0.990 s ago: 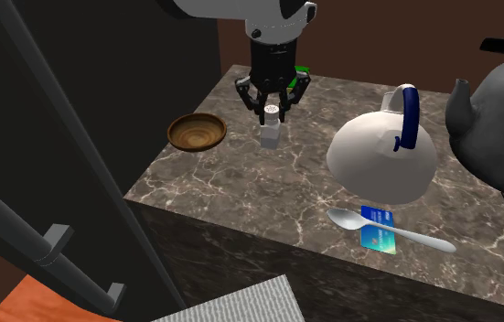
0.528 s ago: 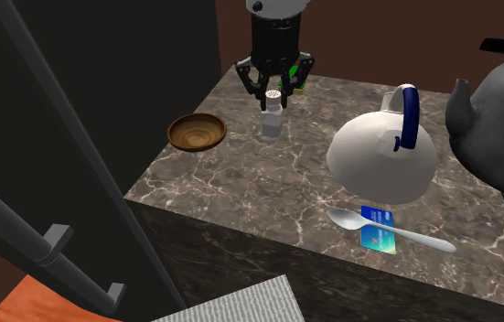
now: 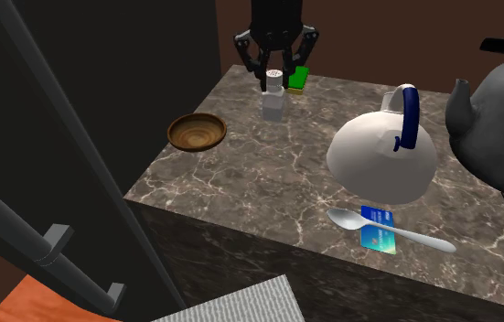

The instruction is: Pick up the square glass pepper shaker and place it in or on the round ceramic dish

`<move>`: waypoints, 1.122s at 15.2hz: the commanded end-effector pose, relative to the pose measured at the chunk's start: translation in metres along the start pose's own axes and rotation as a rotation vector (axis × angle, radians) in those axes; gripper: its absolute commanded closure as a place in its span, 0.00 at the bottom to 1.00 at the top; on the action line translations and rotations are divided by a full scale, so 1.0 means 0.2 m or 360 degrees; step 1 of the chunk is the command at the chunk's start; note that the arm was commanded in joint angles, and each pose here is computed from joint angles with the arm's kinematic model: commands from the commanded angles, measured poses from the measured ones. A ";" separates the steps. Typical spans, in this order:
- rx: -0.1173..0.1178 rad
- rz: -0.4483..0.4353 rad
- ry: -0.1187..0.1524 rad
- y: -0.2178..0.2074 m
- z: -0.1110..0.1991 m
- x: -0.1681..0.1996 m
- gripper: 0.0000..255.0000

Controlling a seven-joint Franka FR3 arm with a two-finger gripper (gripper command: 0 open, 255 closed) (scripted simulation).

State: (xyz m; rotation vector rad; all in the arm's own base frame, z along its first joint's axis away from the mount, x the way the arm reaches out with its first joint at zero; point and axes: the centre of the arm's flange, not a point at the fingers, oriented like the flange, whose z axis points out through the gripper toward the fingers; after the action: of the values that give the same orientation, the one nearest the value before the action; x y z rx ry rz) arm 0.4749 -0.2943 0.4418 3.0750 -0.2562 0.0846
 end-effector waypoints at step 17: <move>0.0000 0.0000 -0.0001 -0.67 -0.34 0.19 1.00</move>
State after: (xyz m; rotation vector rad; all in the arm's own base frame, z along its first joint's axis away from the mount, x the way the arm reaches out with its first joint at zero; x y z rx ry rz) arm 0.5282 -0.1793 0.5042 3.0754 -0.2541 0.0845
